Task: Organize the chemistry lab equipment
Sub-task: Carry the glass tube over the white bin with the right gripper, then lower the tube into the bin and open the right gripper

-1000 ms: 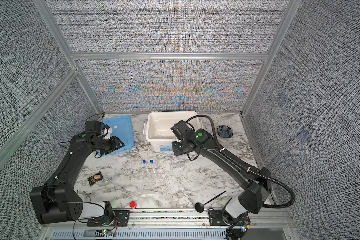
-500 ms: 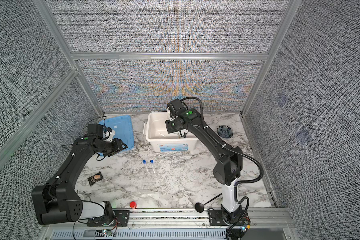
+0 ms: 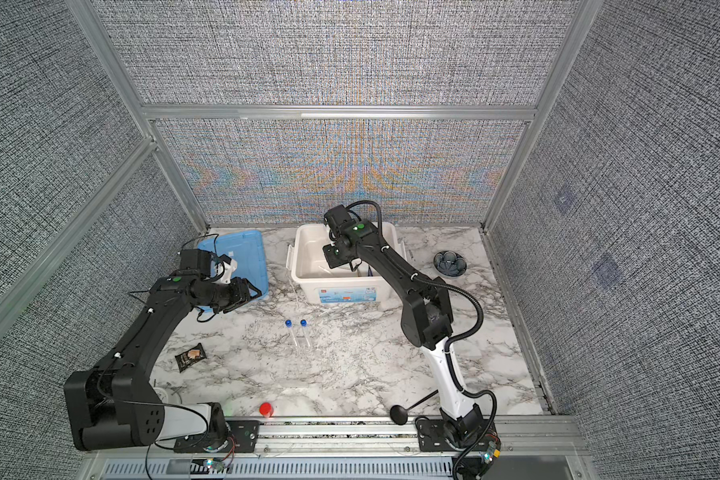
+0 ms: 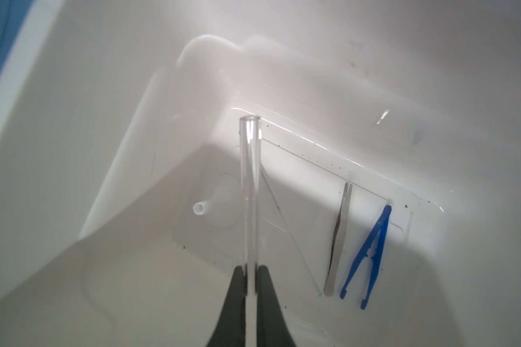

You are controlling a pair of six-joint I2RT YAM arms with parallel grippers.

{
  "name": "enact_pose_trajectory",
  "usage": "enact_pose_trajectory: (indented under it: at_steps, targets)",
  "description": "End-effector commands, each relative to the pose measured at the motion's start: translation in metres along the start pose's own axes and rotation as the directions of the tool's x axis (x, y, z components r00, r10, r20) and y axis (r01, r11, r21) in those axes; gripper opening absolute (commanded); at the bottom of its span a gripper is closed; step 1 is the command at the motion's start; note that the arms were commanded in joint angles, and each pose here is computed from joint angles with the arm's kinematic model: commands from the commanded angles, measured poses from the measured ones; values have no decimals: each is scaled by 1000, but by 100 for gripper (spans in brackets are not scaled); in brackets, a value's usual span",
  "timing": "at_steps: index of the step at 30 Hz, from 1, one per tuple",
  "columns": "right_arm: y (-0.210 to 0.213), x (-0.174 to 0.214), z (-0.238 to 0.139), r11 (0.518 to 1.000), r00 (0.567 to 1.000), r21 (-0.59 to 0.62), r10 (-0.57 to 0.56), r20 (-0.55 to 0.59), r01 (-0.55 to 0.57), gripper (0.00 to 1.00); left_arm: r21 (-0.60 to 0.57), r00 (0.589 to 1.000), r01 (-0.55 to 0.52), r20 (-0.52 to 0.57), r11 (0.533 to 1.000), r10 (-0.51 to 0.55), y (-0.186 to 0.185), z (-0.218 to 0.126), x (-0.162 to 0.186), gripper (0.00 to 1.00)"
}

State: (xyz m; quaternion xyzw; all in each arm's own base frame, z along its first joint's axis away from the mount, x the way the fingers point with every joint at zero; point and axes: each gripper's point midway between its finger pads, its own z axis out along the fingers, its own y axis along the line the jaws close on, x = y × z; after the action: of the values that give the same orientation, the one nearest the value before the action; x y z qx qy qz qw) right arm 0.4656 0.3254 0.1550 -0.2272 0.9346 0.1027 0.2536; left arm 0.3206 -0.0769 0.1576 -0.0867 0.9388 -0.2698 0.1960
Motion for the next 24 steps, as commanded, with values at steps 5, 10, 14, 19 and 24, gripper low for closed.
enact_pose_trajectory:
  at_steps: [5,10,14,19,24]
  targets:
    - [-7,9,30,1000,999,7,4,-41,-4,5,10,1000,-9,2,1000,9,-3,0,-2,56]
    - [-17,17,52,999,997,22,36,-66,-35,5,3,1000,1,-1,1000,-1,-1,1,-2,56]
    - [-21,24,68,998,995,33,52,-87,-49,5,-35,1000,16,-16,999,-17,6,3,-1,56]
    - [-27,36,87,995,988,39,98,-116,-94,5,-36,1000,22,-14,999,-22,6,3,-1,56]
    - [-31,46,99,992,983,50,119,-142,-113,6,-51,1000,21,-2,998,-21,9,2,-2,56]
